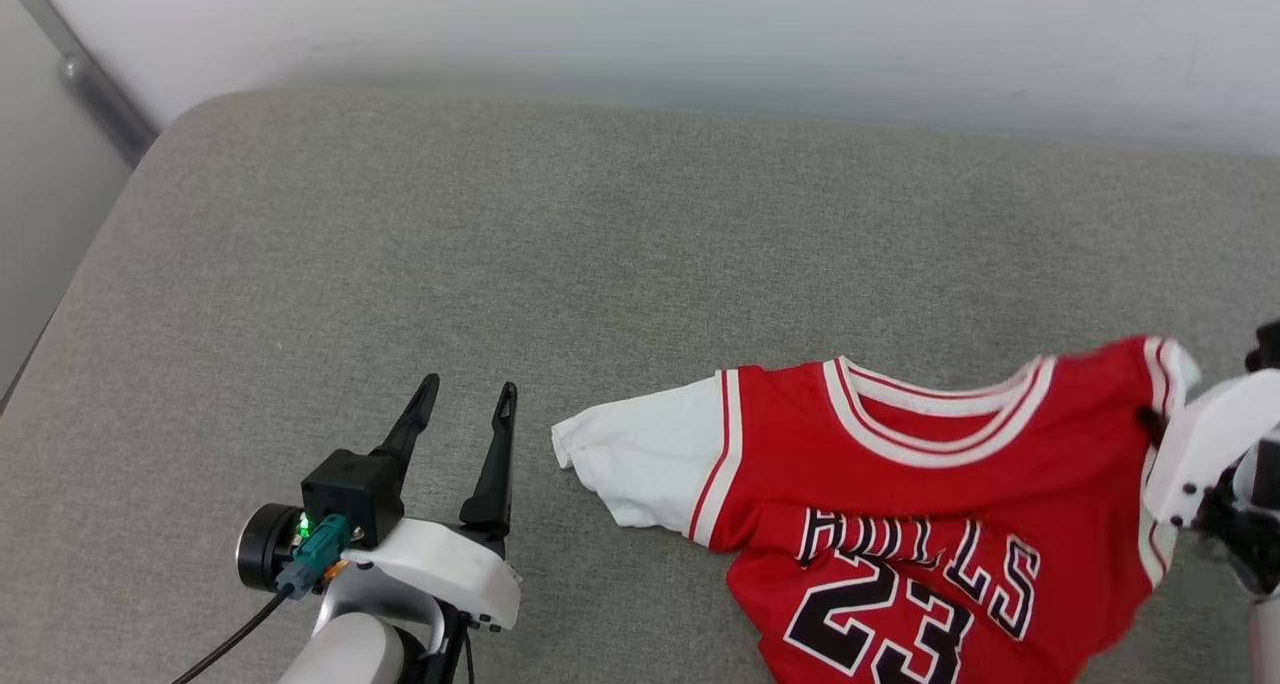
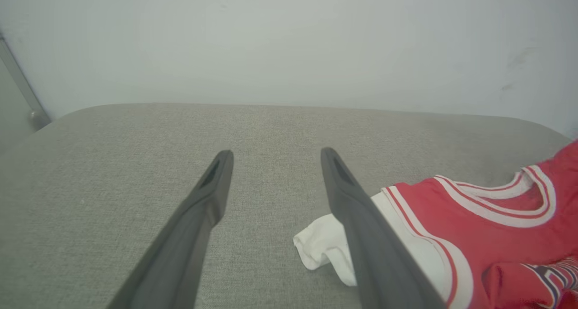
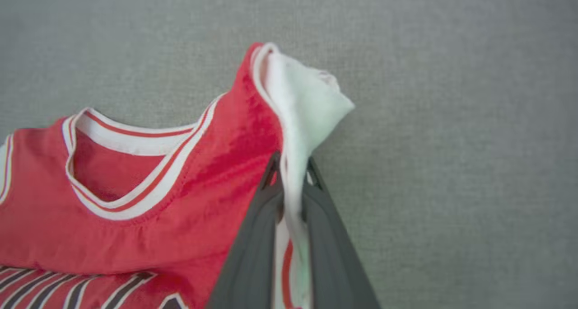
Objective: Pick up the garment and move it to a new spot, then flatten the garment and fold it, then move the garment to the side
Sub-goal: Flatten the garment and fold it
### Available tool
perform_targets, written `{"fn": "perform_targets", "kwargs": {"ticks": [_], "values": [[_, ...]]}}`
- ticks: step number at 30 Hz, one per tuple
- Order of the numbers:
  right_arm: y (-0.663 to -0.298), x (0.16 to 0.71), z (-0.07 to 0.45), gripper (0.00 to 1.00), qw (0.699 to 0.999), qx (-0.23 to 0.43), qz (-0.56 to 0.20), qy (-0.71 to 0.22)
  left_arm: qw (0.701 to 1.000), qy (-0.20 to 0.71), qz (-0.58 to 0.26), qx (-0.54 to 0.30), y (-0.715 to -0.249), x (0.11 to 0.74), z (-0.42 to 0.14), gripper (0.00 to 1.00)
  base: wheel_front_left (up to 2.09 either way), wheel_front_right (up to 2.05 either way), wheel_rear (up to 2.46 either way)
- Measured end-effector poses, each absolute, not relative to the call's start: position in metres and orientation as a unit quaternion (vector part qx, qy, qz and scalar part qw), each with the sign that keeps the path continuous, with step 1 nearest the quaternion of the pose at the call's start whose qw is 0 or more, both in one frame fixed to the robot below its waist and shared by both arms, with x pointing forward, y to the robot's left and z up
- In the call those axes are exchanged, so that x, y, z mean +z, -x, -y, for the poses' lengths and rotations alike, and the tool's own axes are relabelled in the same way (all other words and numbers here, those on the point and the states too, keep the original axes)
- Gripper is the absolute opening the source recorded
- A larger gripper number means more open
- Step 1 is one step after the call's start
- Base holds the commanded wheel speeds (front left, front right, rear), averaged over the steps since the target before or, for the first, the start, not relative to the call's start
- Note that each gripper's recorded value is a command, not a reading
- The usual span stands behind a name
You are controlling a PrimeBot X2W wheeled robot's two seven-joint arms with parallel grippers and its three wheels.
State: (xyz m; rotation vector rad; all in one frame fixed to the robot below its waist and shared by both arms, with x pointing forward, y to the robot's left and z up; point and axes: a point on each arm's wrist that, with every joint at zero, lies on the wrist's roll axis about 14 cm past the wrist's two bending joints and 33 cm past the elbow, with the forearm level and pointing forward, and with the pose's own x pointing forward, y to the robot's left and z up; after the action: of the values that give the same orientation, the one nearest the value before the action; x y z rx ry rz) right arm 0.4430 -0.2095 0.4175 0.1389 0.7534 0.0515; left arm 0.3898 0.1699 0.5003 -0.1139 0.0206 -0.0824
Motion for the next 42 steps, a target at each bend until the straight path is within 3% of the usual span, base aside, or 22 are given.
{"fn": "perform_targets", "kwargs": {"ticks": [6, 13, 14, 15, 16, 17, 30, 38, 42], "values": [[-0.474, 0.471, 0.175, 0.0, 0.961, 0.061, -0.27, -0.023, 0.997, 0.058, -0.004, -0.047, -0.389, 0.505, -0.166, 1.0, 0.0, 0.0, 0.0], [-0.435, 0.417, 0.1, 0.0, 0.929, 0.153, -0.337, -0.002, 0.997, 0.062, -0.011, -0.045, -0.386, 0.501, -0.166, 1.0, 0.0, 0.0, 0.0], [-0.426, 0.409, 0.095, 0.11, 0.924, 0.16, -0.347, -0.004, 0.997, 0.062, -0.012, -0.046, -0.385, 0.5, -0.166, 1.0, 0.0, 0.0, 0.0], [-0.418, 0.401, 0.09, 0.11, 0.92, 0.168, -0.355, -0.004, 0.997, 0.063, -0.013, -0.045, -0.385, 0.5, -0.166, 1.0, 0.0, 0.0, 0.0], [-0.411, 0.397, 0.085, 0.77, 0.917, 0.174, -0.358, -0.013, 0.997, 0.063, -0.014, -0.044, -0.385, 0.499, -0.166, 1.0, 0.0, 0.0, 0.0], [-0.406, 0.394, 0.081, 1.0, 0.918, 0.178, -0.355, -0.022, 0.997, 0.064, -0.014, -0.044, -0.385, 0.499, -0.166, 1.0, 0.0, 0.0, 0.0], [-0.401, 0.45, 0.097, 1.0, 0.96, 0.156, -0.226, -0.061, 0.997, 0.061, -0.004, -0.054, -0.385, 0.506, -0.16, 1.0, 0.0, 0.0, 0.0], [-0.404, 0.442, 0.153, 1.0, 0.941, 0.115, -0.319, -0.02, 0.996, 0.064, -0.007, -0.063, -0.385, 0.505, -0.153, 1.0, 0.0, 0.0, 0.0], [-0.411, 0.434, 0.155, 1.0, 0.923, 0.122, -0.366, -0.015, 0.996, 0.063, -0.012, -0.062, -0.388, 0.502, -0.154, 1.0, 0.0, 0.0, 0.0]]}}
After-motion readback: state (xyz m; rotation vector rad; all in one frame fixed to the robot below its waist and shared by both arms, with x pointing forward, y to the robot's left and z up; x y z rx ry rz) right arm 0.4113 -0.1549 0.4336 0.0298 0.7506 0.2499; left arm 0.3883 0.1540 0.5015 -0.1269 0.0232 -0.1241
